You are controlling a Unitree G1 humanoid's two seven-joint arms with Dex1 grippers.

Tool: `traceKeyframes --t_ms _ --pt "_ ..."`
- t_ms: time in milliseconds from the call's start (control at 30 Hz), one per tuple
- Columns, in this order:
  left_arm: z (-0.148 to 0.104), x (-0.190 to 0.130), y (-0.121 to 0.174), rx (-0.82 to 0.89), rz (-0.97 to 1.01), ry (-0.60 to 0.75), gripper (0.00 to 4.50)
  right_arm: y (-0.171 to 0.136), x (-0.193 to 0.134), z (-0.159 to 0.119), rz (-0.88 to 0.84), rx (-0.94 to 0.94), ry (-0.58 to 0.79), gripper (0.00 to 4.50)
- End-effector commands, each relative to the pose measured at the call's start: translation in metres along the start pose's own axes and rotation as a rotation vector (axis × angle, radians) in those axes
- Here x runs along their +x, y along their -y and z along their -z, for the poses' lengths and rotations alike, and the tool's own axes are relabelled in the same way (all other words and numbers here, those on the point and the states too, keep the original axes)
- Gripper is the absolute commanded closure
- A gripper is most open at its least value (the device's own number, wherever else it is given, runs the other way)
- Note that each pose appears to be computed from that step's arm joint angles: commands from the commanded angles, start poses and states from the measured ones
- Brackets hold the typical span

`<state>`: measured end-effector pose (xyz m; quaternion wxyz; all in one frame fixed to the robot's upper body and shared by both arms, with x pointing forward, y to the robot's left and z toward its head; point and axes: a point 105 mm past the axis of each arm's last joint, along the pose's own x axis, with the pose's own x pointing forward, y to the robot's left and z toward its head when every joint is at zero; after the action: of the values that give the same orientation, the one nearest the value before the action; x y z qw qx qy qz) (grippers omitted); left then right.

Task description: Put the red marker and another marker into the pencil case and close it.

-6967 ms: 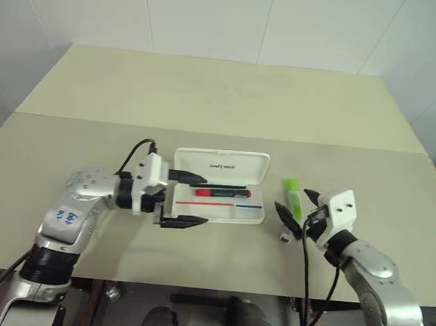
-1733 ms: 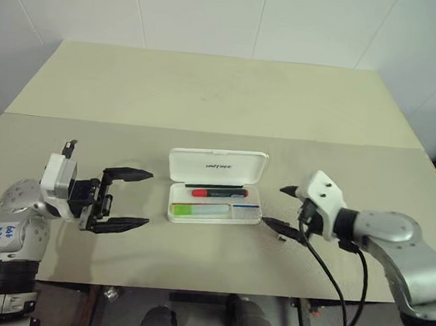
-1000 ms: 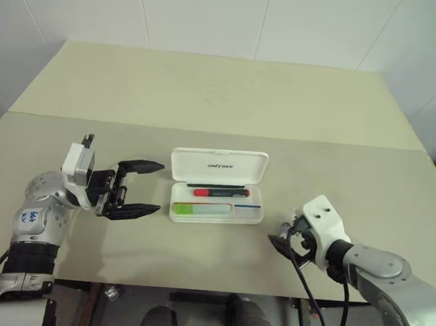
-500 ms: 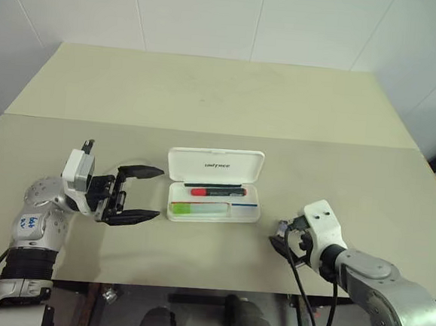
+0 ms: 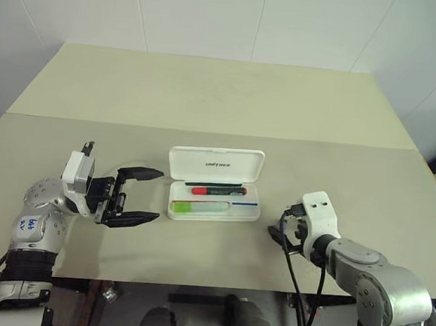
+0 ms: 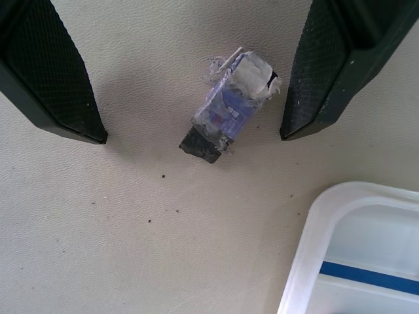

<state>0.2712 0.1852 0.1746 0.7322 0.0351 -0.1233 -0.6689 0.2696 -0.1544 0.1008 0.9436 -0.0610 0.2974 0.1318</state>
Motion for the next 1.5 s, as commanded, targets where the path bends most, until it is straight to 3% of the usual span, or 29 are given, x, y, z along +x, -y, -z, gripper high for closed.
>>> traceKeyframes --t_ms 33,133,233,500,600,733,933,1233,1500 --pt "-0.009 0.0 0.005 0.05 0.053 0.006 0.0 0.01 0.0 0.014 0.059 -0.015 -0.072 0.02" --pt "-0.009 0.0 0.006 0.05 0.052 0.004 0.0 0.008 -0.001 0.016 0.055 -0.037 -0.077 0.02" --pt "-0.009 0.0 0.005 0.051 0.051 0.004 0.0 0.007 -0.002 0.018 0.051 -0.063 -0.089 0.58" --pt "-0.009 0.0 0.005 0.051 0.048 0.001 0.0 0.004 -0.005 0.019 0.025 -0.094 -0.093 3.31" --pt "-0.009 -0.001 0.005 0.053 0.047 0.002 0.0 0.004 -0.006 0.018 0.017 -0.099 -0.092 4.13" --pt "-0.009 -0.001 0.005 0.053 0.045 0.001 0.0 0.005 -0.007 0.009 0.001 -0.124 -0.074 4.13" --pt "-0.01 0.0 0.006 0.053 0.051 0.01 0.0 0.002 -0.015 -0.032 -0.072 -0.264 0.028 4.13" --pt "-0.01 0.001 0.007 0.053 0.06 0.012 0.0 -0.026 -0.023 -0.076 -0.304 -0.584 0.188 4.13" --pt "-0.008 0.002 0.016 0.042 0.074 0.009 0.0 -0.051 -0.01 -0.074 -0.492 -0.797 0.177 4.13"
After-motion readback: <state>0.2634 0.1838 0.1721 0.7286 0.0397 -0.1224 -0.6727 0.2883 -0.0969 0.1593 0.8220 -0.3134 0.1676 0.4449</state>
